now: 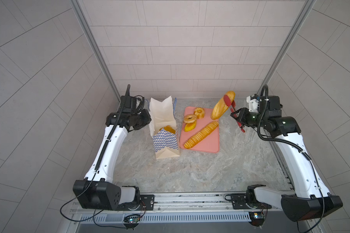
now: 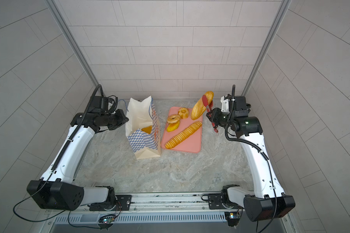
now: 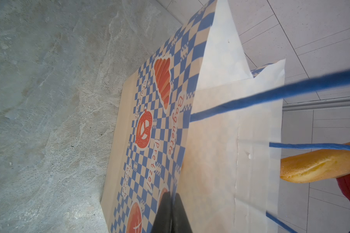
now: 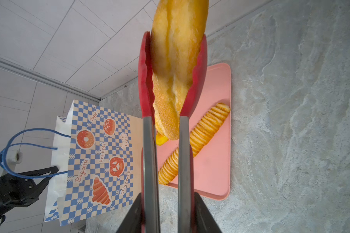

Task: Pack bread into a paper bag
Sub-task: Place the bread in the paper bag.

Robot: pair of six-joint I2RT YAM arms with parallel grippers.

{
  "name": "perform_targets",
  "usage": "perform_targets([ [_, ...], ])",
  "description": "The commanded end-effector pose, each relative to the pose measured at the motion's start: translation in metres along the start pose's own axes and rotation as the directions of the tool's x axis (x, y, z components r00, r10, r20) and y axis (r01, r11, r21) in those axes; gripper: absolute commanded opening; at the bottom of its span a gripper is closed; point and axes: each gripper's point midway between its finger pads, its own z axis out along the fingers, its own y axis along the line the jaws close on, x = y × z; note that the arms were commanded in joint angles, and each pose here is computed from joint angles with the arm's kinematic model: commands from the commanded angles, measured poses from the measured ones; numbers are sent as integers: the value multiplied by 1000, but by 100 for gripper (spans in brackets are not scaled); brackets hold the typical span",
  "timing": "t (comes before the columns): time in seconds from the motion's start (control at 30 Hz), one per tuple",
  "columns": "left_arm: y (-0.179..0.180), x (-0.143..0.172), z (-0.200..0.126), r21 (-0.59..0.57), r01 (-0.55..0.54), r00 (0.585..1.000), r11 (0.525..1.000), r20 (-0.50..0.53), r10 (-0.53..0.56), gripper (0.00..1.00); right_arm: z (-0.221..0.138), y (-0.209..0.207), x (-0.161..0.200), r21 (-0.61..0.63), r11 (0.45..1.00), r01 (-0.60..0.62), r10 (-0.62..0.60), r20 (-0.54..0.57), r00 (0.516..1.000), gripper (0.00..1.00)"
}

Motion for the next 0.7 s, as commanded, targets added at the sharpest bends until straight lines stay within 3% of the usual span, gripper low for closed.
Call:
perform_targets([
  [0.0,-1,4,1,4,3,1000,1000,-15,-3,0,-32,42,-22,-107,988,115,-100,138,985,36],
  [0.37,0,3,1,0,2,1000,1000,-15,-2,0,-56,108,-31,-271,935,231,-170,229,959,35],
  [0.67,-1,3,2,1,-1,1000,1000,-15,1,0,-71,153,-37,-415,872,259,-145,285,947,36],
])
